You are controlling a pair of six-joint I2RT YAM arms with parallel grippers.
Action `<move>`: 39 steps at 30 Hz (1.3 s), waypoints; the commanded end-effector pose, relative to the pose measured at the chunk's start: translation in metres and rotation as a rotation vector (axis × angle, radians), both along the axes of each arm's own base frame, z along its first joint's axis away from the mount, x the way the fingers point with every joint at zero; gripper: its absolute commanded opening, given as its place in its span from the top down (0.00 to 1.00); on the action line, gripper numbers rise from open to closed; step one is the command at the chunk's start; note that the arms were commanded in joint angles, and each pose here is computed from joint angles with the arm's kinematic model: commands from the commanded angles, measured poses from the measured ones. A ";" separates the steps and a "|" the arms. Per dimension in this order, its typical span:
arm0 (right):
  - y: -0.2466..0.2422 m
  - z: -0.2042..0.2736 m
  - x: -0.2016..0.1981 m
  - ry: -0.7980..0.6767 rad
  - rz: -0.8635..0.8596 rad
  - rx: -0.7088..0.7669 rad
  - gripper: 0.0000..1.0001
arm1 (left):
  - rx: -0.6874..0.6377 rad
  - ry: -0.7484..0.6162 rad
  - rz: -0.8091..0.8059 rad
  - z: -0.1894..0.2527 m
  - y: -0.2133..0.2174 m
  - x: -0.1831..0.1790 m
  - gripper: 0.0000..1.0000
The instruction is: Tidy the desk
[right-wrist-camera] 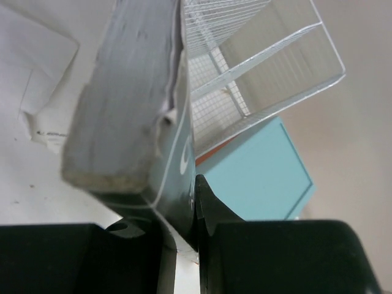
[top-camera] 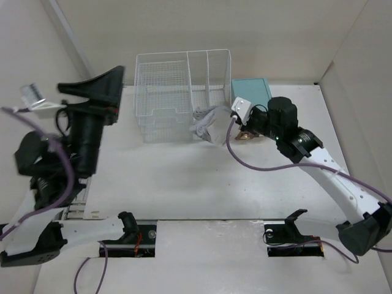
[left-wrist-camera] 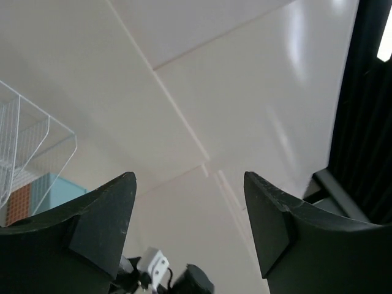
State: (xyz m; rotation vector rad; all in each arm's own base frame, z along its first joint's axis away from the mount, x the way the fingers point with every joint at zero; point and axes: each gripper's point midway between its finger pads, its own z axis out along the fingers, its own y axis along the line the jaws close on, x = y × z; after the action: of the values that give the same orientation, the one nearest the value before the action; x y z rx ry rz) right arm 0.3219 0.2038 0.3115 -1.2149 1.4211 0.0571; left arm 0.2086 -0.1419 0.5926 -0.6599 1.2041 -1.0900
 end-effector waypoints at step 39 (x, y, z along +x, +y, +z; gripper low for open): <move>0.017 0.195 0.178 -0.048 -0.447 0.779 1.00 | 0.330 0.135 -0.198 -0.210 0.019 -0.043 0.36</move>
State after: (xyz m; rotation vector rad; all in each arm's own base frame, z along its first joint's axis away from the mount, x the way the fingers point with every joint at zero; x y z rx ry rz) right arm 0.5185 0.2376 0.3908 -0.4073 1.6822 0.1983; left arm 0.1665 -0.1225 0.3800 -0.3873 1.5623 -0.9851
